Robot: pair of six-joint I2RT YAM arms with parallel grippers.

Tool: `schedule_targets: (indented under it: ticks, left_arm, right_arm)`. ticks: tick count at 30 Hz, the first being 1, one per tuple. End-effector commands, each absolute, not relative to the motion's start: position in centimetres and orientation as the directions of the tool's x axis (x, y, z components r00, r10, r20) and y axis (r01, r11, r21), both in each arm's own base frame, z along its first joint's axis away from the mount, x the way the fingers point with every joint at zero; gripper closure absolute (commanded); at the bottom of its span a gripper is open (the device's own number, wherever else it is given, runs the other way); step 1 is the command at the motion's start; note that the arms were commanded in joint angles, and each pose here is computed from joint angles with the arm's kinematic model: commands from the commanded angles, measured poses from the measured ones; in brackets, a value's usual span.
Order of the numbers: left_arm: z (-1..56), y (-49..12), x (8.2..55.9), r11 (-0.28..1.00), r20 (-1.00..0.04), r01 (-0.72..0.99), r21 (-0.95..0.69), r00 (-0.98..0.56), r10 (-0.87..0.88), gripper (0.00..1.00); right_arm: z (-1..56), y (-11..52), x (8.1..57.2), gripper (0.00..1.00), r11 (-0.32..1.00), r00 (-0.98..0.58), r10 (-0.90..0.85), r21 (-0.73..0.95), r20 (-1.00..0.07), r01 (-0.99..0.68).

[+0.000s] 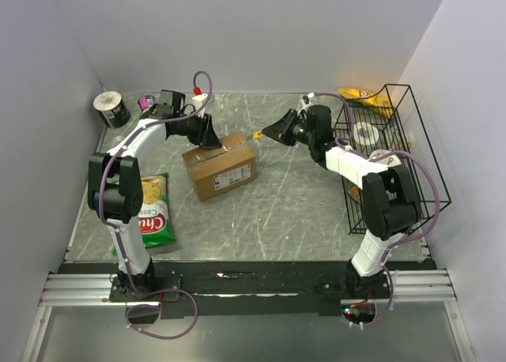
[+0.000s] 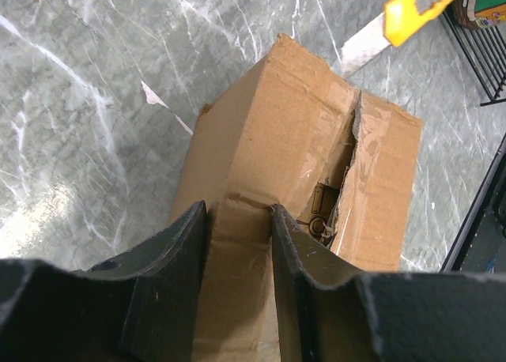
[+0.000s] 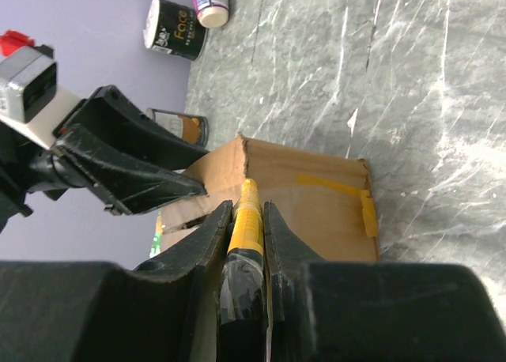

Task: Unpack the express box

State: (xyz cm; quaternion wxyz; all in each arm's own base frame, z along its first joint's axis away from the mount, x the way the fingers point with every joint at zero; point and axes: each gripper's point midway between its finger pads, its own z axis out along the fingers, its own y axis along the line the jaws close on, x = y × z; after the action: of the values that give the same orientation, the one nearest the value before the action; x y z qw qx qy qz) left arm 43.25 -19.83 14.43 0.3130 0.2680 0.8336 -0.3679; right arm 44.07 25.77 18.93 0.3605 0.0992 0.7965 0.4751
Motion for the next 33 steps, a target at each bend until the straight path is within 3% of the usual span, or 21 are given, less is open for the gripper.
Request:
schedule_targets:
  ticks: [1, 13, 23, 33]
  left_arm:
    - [12.2, -19.1, 43.8, 0.642, -0.678, 0.639, -0.423, -0.693, 0.244, 0.99]
    - [12.1, -18.0, 44.8, 0.682, -0.681, 0.613, -0.399, -0.697, 0.228, 0.99]
    - [12.5, -17.2, 45.1, 0.683, -0.689, 0.616, -0.394, -0.689, 0.224, 0.99]
    - [13.2, -18.0, 43.6, 0.642, -0.698, 0.652, -0.402, -0.672, 0.245, 0.99]
  right_arm:
    - [22.1, 26.4, 42.7, 1.0, 0.49, -0.711, 0.498, 0.837, -0.497, -0.242]
    - [20.4, 25.8, 40.0, 1.0, 0.51, -0.752, 0.463, 0.835, -0.469, -0.206]
    - [21.3, 22.9, 37.5, 1.0, 0.563, -0.742, 0.399, 0.782, -0.54, -0.266]
    - [23.6, 22.2, 42.2, 1.0, 0.537, -0.665, 0.496, 0.799, -0.559, -0.271]
